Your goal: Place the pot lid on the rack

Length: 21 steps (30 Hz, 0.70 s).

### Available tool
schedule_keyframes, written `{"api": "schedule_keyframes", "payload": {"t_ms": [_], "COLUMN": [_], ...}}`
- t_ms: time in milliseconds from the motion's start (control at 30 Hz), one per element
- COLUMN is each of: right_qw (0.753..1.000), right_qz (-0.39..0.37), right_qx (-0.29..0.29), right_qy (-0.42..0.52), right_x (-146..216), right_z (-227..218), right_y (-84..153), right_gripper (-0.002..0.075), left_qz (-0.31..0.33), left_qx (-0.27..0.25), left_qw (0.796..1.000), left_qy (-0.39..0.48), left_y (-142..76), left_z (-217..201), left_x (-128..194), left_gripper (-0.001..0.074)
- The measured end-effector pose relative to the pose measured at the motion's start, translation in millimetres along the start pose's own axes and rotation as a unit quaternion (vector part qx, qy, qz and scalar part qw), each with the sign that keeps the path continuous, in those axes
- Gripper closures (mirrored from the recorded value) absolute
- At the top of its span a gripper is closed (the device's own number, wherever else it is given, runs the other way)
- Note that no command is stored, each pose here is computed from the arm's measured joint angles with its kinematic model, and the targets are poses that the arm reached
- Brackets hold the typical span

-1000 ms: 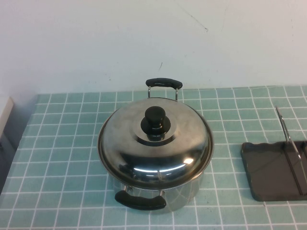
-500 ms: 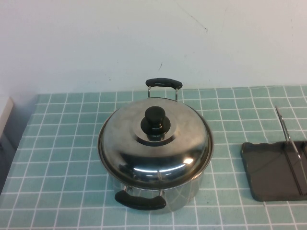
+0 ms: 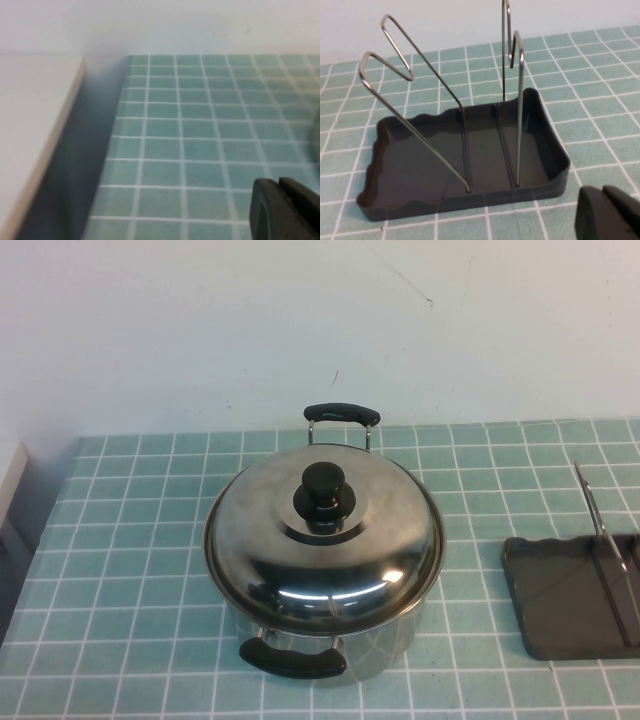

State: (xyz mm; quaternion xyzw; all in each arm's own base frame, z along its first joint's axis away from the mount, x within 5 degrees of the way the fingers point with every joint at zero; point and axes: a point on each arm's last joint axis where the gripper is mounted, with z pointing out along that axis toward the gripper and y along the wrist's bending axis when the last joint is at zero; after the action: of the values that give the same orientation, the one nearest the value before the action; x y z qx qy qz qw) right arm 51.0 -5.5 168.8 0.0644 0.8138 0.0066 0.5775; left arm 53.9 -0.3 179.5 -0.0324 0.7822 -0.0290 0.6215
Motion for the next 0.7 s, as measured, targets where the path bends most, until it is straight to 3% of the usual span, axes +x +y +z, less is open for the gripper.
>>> {"api": "schedule_keyframes", "payload": {"t_ms": [67,100,167,233,500,700], "right_qw": [1.000,1.000,1.000,1.000,1.000,1.000], "right_qz": [0.000,0.000,0.000,0.000,0.000,0.000], "right_qx": [0.000,0.000,0.000,0.000,0.000,0.000], "right_qy": [0.000,0.000,0.000,0.000,0.000,0.000], "right_x": [0,0,0,0,0,0], "right_z": [0,0,0,0,0,0], "right_y": [0,0,0,0,0,0], "right_gripper": [0.0729,0.0729,0.0729,0.0729,0.0729,0.0729], "left_qz": [-0.113,-0.189,-0.343,-0.415,-0.476,-0.464], "left_qx": [0.024,0.040,0.069,0.082,0.087,0.085], "left_qw": [0.993,0.980,0.935,0.903,0.868,0.874], "left_qy": [-0.022,-0.038,-0.060,-0.070,-0.111,-0.112], "left_y": [-4,-6,-8,-8,-4,-4], "left_z": [0,0,-1,-2,-3,-3], "left_x": [-4,-8,-14,-17,-25,-25], "left_gripper": [0.0738,0.0738,0.0738,0.0738,0.0738,0.0738]}}
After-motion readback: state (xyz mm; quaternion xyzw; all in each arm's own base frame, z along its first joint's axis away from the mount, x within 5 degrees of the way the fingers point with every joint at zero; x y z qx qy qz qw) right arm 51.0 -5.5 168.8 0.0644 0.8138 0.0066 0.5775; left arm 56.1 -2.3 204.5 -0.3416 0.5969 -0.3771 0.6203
